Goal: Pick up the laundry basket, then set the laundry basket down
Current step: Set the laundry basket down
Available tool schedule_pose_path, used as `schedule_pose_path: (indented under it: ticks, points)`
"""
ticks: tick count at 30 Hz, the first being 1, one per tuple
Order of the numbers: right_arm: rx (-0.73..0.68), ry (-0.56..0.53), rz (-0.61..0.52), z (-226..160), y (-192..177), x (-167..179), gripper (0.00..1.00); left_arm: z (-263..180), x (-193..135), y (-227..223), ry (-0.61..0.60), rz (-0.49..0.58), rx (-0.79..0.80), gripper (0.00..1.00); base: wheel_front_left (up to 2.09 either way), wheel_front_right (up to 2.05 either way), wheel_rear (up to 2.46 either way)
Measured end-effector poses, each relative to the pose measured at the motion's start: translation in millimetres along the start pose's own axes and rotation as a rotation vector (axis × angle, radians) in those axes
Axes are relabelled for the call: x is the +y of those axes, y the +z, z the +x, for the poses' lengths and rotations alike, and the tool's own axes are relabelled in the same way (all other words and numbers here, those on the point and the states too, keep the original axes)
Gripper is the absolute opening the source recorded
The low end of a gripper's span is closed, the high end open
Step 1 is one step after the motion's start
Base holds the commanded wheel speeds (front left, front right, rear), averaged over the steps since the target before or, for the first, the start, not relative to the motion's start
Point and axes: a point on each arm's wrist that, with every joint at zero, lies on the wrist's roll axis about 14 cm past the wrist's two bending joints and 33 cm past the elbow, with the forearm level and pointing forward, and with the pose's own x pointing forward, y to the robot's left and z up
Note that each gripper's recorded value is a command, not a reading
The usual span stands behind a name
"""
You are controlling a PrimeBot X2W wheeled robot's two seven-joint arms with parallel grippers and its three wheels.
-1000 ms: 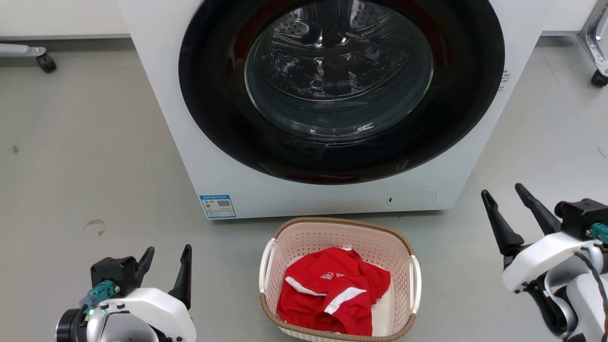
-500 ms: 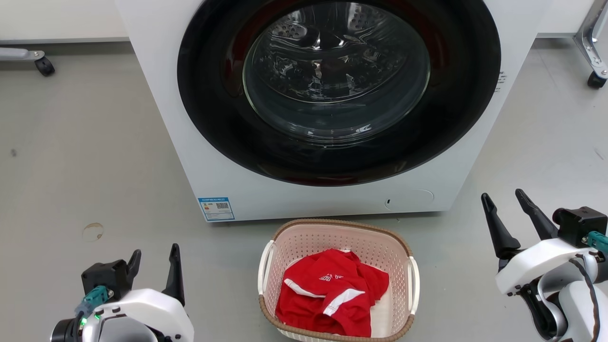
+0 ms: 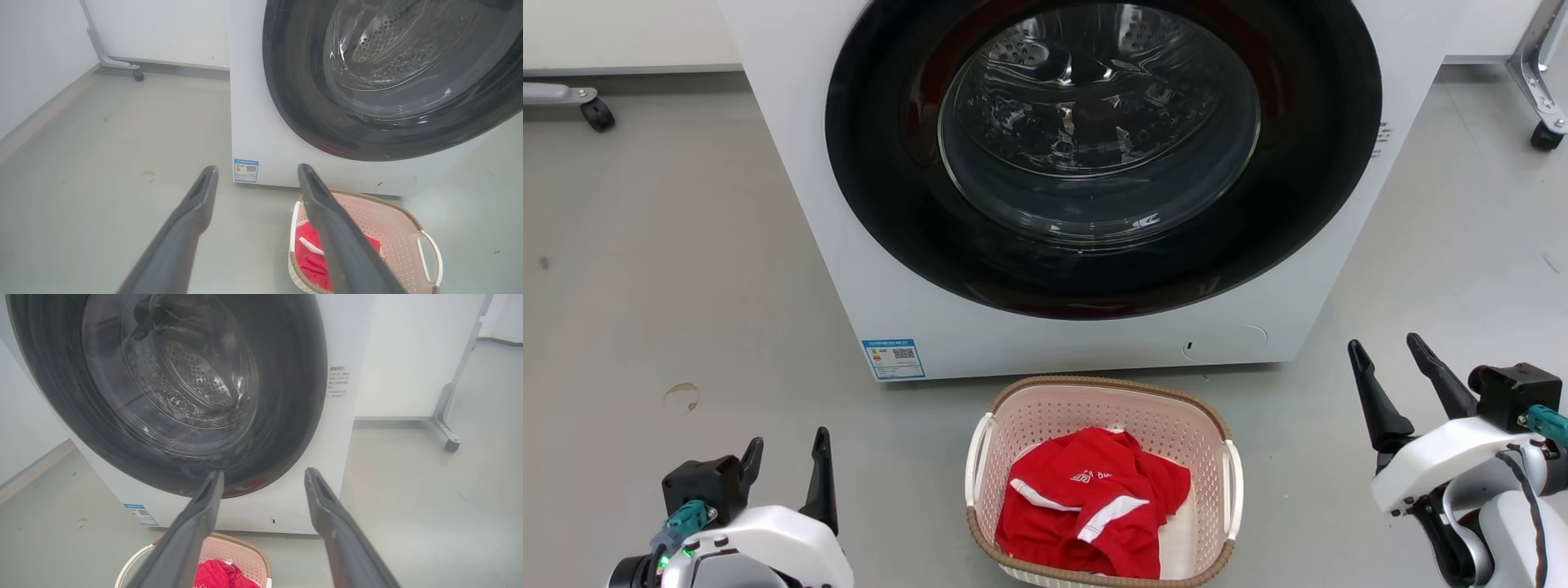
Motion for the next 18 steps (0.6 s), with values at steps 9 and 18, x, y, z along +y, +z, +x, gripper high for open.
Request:
schedule_pose_path:
  ticks: [9, 18]
  points:
    - [0.009, 0.000, 0.000, -0.6, 0.1, 0.3, 1.00, 0.0, -0.5, 0.5, -0.007, 0.020, -0.007, 1.00, 0.00, 0.00, 0.00]
    - [0.012, 0.002, -0.003, -2.1, 1.2, 1.6, 1.00, -1.6, -1.8, 2.2, -0.014, 0.035, -0.018, 1.00, 0.00, 0.00, 0.00]
